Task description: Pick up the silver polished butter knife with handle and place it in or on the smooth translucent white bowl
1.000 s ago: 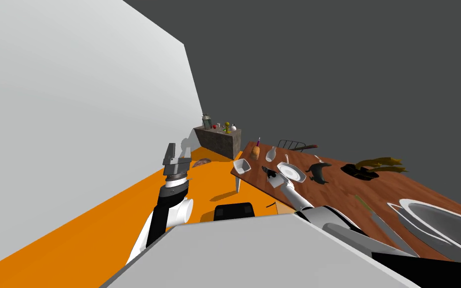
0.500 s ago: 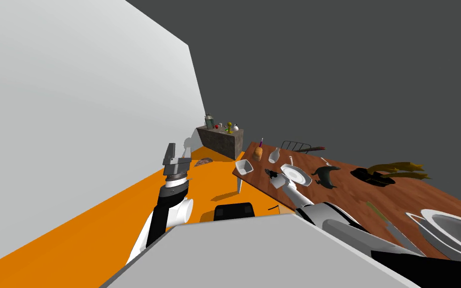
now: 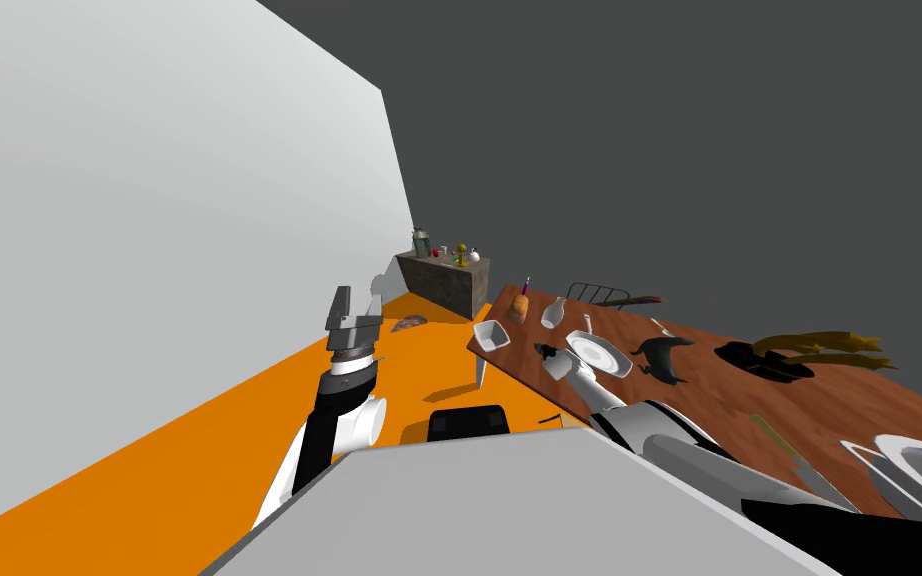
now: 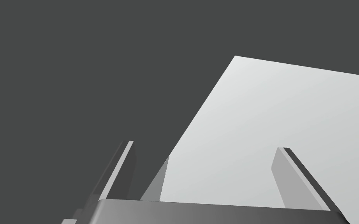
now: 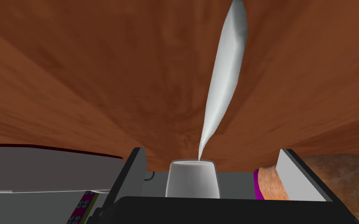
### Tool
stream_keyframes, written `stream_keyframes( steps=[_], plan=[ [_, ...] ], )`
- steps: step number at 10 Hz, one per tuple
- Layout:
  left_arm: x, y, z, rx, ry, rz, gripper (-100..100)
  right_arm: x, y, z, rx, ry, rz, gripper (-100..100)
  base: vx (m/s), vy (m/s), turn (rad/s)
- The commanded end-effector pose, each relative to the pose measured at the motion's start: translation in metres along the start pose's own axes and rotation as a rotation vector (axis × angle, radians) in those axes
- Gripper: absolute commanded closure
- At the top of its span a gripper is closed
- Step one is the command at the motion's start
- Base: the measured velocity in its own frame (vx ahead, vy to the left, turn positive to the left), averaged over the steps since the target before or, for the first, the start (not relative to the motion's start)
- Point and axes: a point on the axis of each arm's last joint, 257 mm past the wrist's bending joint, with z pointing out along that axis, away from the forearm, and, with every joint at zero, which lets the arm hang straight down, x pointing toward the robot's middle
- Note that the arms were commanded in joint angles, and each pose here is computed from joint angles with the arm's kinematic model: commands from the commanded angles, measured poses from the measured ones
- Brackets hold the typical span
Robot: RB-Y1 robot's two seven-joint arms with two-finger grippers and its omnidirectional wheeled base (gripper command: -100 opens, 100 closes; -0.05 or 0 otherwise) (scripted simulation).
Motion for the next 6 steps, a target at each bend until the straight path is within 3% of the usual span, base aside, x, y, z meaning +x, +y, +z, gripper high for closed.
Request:
stream_keyframes(
  steps=[1, 2, 6],
  plan=[
    [0.000, 0.000, 0.000, 0.000, 0.000, 0.000, 0, 0.000, 0.000, 0.000, 0.000, 0.000, 0.000, 0, 0.000, 0.000, 0.000],
    [0.000, 0.000, 0.000, 0.000, 0.000, 0.000, 0, 0.008, -0.008, 0.001, -0.004, -0.001, -0.003, -100, 0.071, -0.003, -0.036],
    [0.000, 0.000, 0.000, 0.000, 0.000, 0.000, 0, 0.017, -0.017, 0.001, -0.006, -0.001, -0.008, -100, 0.092, 0.010, -0.019]
  ],
)
